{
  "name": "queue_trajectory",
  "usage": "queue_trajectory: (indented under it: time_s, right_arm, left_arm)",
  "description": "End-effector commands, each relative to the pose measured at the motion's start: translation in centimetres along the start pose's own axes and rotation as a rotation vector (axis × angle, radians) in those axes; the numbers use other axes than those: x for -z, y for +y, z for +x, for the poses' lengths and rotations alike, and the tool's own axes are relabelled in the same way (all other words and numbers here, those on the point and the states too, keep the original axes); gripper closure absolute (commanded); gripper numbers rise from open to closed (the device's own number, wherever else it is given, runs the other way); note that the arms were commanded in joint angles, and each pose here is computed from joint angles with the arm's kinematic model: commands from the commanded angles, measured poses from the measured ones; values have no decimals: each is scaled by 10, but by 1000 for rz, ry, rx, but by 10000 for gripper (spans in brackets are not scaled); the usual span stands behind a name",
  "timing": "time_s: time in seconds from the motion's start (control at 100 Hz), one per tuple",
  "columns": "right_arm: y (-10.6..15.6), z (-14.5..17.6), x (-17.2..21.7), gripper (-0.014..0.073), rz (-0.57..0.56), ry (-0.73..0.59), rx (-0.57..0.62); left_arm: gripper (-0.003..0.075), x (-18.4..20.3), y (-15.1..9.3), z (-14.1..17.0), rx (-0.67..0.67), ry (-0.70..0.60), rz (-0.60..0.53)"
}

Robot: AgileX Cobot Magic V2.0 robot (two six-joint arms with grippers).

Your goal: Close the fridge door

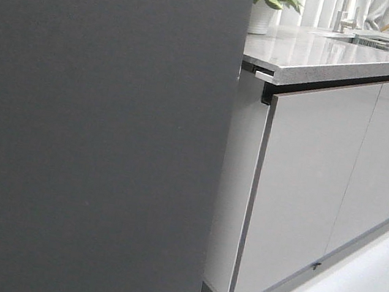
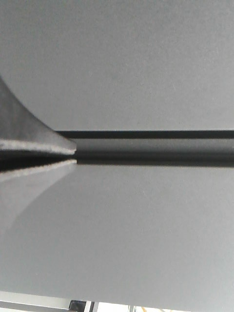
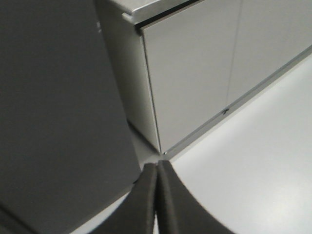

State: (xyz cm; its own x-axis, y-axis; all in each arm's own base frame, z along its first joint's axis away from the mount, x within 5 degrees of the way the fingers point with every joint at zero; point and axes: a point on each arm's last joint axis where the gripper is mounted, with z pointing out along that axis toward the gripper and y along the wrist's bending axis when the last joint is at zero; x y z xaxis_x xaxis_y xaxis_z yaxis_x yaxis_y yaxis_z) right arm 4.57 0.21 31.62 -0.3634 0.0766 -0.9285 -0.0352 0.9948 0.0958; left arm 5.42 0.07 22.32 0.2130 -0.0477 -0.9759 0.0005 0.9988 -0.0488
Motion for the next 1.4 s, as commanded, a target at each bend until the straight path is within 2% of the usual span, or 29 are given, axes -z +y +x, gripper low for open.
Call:
queue_trajectory:
  time_s: [0.0,0.13,0.27,0.62,0.66,0.83,1.39]
  right_arm:
    - [-2,5,2,641,19,-141,-9]
    - [-5,33,-7,641,40,-215,-58]
    - [-8,59,-22,641,47,-262,-59]
    - [-14,101,-49,641,25,-482,-43]
    - [-14,103,-50,641,34,-436,-40]
    - [-15,107,-52,641,52,-392,5]
    - [-15,107,-52,641,52,-392,5]
  left_arm:
    - [740,1,0,5,6,-47,2]
    - [740,1,0,5,6,-47,2]
    - [740,1,0,5,6,-47,2]
    - [740,1,0,5,6,-47,2]
    - [740,1,0,5,6,-47,2]
    - [740,1,0,5,6,-47,2]
    - [740,1,0,5,6,-47,2]
